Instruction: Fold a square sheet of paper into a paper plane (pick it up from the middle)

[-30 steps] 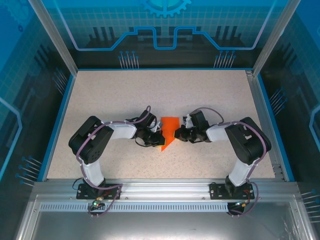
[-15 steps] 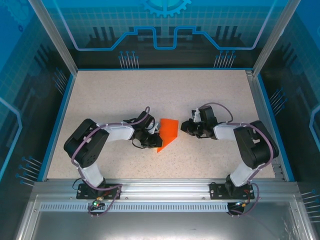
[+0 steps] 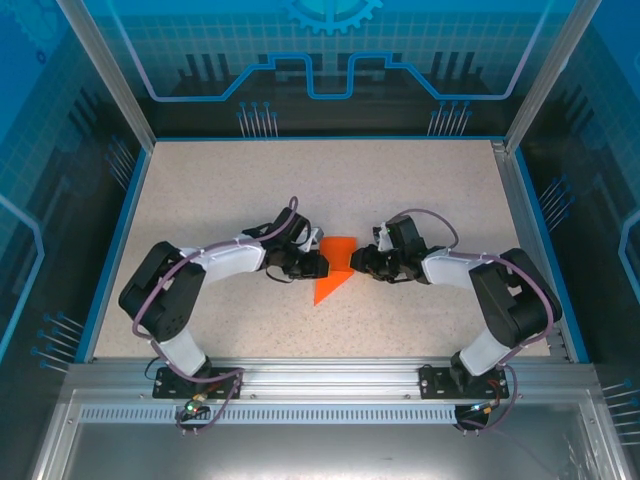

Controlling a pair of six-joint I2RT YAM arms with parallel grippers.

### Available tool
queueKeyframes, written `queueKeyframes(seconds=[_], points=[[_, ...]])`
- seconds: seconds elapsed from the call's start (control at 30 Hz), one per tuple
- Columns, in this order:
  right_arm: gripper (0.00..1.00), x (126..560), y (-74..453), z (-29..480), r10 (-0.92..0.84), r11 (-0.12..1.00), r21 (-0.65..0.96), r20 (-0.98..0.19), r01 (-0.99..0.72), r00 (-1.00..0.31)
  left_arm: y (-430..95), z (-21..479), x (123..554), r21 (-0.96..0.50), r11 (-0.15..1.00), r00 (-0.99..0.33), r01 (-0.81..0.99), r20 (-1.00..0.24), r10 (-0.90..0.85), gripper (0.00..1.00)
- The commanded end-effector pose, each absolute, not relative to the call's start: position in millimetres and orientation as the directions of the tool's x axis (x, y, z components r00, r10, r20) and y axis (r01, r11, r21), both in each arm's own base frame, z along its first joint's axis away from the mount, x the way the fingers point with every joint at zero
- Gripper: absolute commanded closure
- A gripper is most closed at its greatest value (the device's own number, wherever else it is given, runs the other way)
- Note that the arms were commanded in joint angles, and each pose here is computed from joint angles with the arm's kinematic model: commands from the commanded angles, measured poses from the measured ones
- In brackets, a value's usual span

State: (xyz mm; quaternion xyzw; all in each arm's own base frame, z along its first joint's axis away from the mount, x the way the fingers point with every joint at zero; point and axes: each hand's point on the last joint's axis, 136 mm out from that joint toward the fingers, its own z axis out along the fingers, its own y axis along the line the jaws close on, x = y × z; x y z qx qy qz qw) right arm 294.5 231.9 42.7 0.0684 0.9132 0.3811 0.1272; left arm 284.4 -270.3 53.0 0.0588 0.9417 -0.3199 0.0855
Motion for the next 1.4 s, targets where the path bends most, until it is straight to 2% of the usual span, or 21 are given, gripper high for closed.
queueKeyframes(seconds=[0.0, 0.23, 0.63, 1.0, 1.37], points=[[0.62, 285.1, 237.4, 33.7, 0.213, 0.703, 0.709, -0.136, 0.055, -0.967, -264.5, 42.9, 288.8, -0.56, 0.814, -0.981, 0.154, -0.184, 0.059, 0.77], [0.61, 287.7, 243.8, 29.1, 0.218, 0.688, 0.722, -0.107, 0.075, -0.97, -262.9, 38.8, 289.4, -0.553, 0.82, -0.982, 0.146, -0.18, 0.054, 0.78], [0.62, 307.8, 262.9, 46.3, 0.186, 0.633, 0.774, -0.145, 0.006, -0.972, -260.7, 36.3, 287.9, -0.544, 0.827, -0.983, 0.144, -0.177, 0.055, 0.76], [0.61, 325.8, 265.8, 49.4, 0.143, 0.618, 0.786, -0.146, -0.027, -0.979, -249.8, 68.8, 281.5, -0.509, 0.845, -0.959, 0.166, -0.283, 0.018, 0.57], [0.61, 325.7, 260.6, 49.1, 0.121, 0.608, 0.794, -0.129, -0.03, -0.984, -256.7, 61.0, 252.1, -0.281, 0.937, -0.921, 0.207, -0.379, 0.09, 0.49]])
